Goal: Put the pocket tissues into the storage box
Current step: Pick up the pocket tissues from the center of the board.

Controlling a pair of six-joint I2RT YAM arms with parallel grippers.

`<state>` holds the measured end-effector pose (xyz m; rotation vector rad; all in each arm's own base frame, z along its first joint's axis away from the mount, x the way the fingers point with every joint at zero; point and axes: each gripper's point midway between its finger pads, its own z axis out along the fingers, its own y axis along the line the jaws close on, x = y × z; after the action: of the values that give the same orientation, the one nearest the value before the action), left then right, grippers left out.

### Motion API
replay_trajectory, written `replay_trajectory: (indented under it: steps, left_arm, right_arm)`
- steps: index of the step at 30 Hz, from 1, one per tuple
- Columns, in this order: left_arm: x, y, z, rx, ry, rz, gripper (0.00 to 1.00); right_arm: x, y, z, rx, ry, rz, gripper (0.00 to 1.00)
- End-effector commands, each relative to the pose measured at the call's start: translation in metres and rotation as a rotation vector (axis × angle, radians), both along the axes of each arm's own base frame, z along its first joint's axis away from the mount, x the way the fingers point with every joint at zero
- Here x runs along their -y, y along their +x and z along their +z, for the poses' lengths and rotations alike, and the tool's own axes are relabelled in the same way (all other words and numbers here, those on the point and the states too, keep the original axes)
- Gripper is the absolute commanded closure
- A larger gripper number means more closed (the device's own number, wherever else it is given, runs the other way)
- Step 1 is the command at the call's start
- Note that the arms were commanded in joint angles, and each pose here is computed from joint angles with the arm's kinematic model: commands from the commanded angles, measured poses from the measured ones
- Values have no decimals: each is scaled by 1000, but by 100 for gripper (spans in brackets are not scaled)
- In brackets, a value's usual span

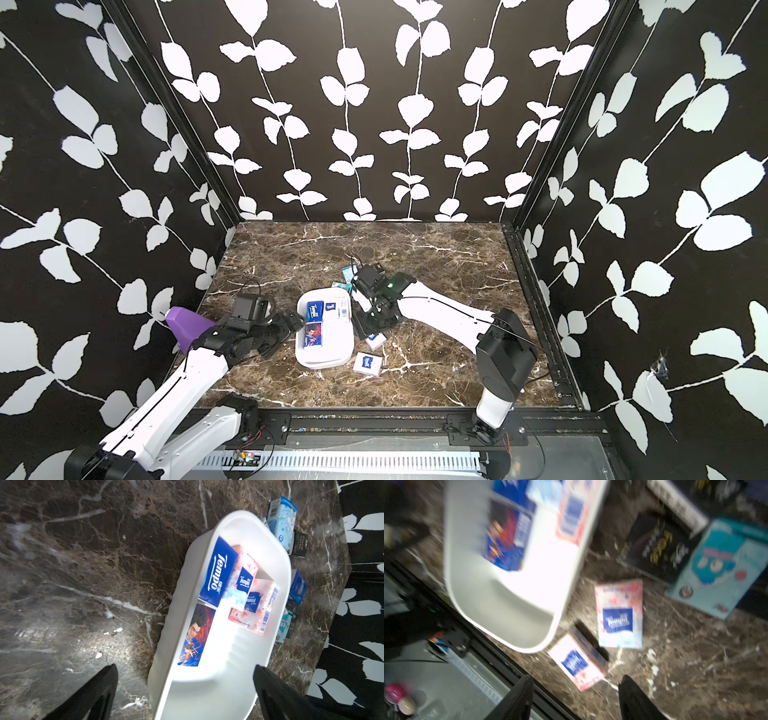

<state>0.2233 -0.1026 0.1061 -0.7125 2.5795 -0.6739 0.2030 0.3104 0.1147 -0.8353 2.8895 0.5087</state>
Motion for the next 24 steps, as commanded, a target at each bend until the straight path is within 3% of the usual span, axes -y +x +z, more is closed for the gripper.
replay_trajectory:
  steps: [1,3,9,15,24]
  left_arm:
    - [8,9,16,49,-5,-10,1]
    - [10,9,18,51,-6,-14,1]
    - [8,6,21,54,-5,-6,1]
    - [2,-3,25,62,4,14,1]
    - [-4,-12,22,57,2,39,1]
  right_arm:
    - [38,-25,-18,-17,-142,93,33]
    - [42,-29,-23,-5,-165,130,32]
    - [27,-33,-30,111,-243,314,13]
    - [14,-30,-46,166,-289,427,11]
    - [-16,-25,-63,194,-252,484,12]
